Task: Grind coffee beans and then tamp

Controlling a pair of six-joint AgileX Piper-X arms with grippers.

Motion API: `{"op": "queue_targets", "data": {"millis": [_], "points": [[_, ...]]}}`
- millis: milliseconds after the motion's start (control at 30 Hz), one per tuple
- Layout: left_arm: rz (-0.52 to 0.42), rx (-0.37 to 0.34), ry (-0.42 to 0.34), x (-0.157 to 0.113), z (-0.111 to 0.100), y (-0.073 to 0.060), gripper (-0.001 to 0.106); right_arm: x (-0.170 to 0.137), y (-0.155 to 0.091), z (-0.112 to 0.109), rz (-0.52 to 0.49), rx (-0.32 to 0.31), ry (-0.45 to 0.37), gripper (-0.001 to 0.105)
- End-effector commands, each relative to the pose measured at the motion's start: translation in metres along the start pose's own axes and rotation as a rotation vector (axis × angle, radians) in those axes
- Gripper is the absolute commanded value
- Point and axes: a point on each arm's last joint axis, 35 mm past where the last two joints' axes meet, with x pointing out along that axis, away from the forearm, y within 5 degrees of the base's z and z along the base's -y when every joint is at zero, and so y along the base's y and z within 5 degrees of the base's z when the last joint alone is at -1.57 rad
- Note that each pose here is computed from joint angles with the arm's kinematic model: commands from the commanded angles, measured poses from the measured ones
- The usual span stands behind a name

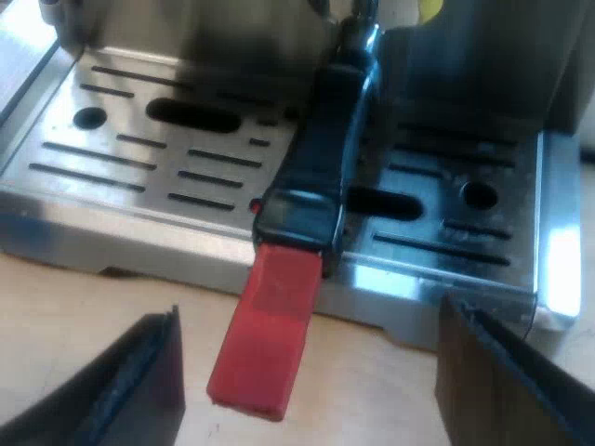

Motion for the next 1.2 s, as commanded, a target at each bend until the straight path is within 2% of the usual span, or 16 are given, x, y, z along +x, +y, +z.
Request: {"op": "queue_targets", "data": {"millis": [33,100,167,367,567,833,1200], "points": [[-0.013,0.006,-0.013,0.000,0.003,-0.001,0.078,0.002,-0.004,0.005,0.041,0.015,0.049,0.061],[-0.013,0.008,-0.015,0.000,0.003,-0.001,0.078,0.005,-0.008,0.009,0.065,0.057,0.084,0.061],[-0.013,0.010,-0.016,0.000,0.003,-0.001,0.078,0.009,-0.009,0.011,0.082,0.073,0.113,0.061],[-0.013,0.009,-0.016,0.000,0.003,-0.001,0.078,0.023,-0.007,0.016,0.090,0.084,0.153,0.061],[-0.015,0.009,-0.016,0.000,0.003,-0.001,0.078,0.040,-0.006,0.012,0.093,0.088,0.203,0.061],[-0.015,0.009,-0.016,0.000,0.003,-0.001,0.078,0.062,-0.003,0.007,0.082,0.110,0.214,0.061],[-0.015,0.009,-0.016,0.000,0.003,-0.001,0.078,0.074,0.000,-0.016,0.079,0.108,0.182,0.061]]}}
